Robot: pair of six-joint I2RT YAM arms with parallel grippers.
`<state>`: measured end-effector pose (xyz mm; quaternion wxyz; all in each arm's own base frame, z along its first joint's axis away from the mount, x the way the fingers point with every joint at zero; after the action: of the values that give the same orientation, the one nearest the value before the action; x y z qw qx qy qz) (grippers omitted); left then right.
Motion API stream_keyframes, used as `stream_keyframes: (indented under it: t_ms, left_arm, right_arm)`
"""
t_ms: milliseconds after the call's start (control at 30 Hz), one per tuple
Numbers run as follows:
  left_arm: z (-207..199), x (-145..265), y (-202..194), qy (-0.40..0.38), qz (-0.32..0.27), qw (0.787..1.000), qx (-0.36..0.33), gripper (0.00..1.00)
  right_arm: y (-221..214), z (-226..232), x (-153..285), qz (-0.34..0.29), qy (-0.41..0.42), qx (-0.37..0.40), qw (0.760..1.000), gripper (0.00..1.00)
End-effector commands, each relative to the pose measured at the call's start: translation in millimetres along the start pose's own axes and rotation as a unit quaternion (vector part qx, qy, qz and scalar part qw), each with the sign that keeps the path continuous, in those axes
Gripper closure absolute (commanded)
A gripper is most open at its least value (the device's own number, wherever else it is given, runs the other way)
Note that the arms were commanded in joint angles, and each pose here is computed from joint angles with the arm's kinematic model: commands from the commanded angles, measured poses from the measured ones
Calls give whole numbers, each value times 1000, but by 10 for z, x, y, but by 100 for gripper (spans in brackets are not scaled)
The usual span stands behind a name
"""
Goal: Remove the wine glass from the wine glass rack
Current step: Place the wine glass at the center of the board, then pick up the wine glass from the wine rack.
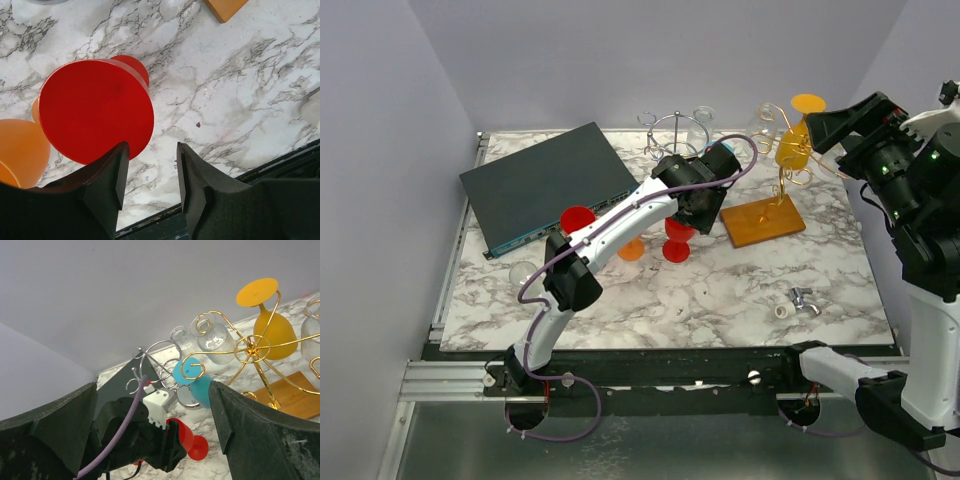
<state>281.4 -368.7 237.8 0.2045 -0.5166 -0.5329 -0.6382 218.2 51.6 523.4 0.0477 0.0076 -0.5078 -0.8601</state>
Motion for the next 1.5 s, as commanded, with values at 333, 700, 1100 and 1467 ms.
stream_keyframes:
  t_ms: [333, 700, 1100, 1467]
  left_arm:
    - [-12, 1017, 246, -67, -125, 990, 10, 42]
    - [118, 1687, 140, -116, -206, 971, 21, 40]
    - [231, 2027, -99, -158, -253, 954, 18, 37]
    - [322, 1947, -261, -167, -259, 951, 21, 36]
  right_arm:
    - [115, -21, -605, -7, -51, 20, 998, 0]
    - [314, -332, -1193, -10, -129, 27, 991, 0]
    - [563, -1278, -1165, 4, -148, -85, 985, 0]
    - [204, -1832, -874, 47, -185, -125, 974, 13]
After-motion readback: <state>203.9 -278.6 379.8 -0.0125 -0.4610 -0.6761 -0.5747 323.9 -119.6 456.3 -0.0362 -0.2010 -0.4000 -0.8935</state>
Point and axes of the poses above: each gripper's point midway between its finger pads, its own x axis back along the fingers, its own z axis along the line the jaws close on, y = z × x, the point moved 5 cm from there along x, back along the fingers, and after that the axes turned 3 degrees about x, right-handed, at the moved point
